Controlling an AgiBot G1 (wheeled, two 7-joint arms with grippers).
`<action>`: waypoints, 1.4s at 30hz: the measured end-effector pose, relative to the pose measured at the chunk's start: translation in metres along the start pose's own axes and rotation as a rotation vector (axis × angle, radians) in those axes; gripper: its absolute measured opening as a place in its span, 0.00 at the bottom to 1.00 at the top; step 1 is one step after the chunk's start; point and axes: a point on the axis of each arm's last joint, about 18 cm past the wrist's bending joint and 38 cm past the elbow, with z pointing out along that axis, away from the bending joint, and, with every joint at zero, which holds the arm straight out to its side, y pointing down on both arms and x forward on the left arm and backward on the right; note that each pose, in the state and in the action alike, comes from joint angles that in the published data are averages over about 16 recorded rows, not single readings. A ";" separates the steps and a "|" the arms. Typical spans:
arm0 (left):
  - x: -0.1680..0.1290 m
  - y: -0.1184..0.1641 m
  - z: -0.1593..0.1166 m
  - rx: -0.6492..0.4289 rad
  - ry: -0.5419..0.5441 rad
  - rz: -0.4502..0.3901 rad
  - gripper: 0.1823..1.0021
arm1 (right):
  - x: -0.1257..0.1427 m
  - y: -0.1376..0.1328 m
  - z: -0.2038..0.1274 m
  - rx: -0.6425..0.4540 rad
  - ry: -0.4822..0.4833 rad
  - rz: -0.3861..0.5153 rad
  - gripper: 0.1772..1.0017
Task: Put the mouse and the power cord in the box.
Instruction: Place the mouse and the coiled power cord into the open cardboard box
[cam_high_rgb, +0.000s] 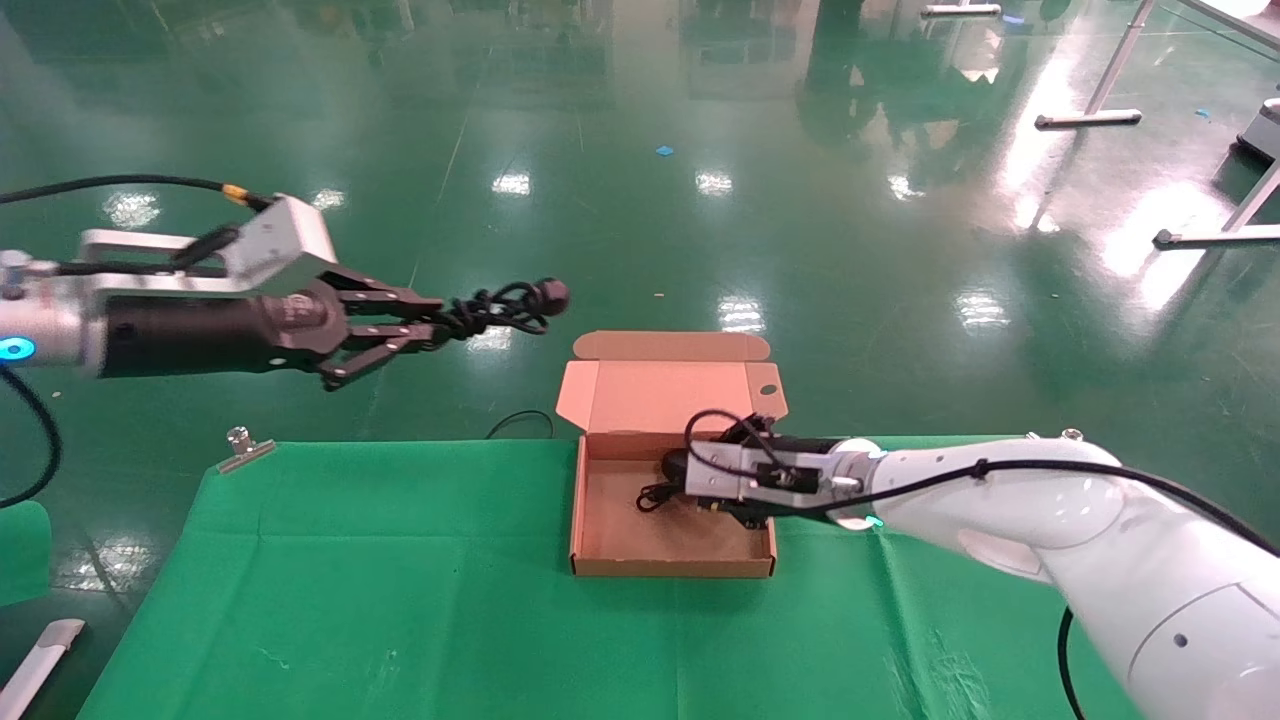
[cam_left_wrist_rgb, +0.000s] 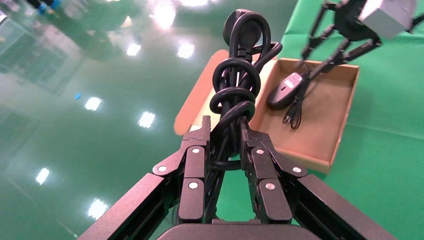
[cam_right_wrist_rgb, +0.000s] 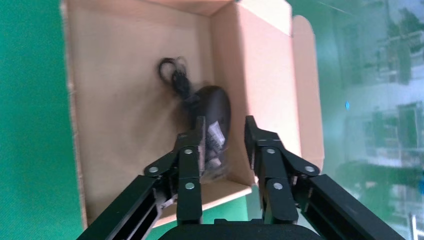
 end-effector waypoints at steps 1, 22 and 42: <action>0.001 -0.003 0.006 -0.001 0.007 0.007 0.13 | 0.004 0.003 -0.002 -0.002 0.006 0.009 0.17; 0.111 -0.036 0.190 -0.072 0.158 0.150 0.13 | 0.075 0.115 -0.158 -0.046 -0.013 -0.033 0.71; 0.160 -0.009 0.220 -0.185 0.168 0.070 0.13 | 0.075 0.128 -0.176 -0.061 -0.018 -0.029 0.99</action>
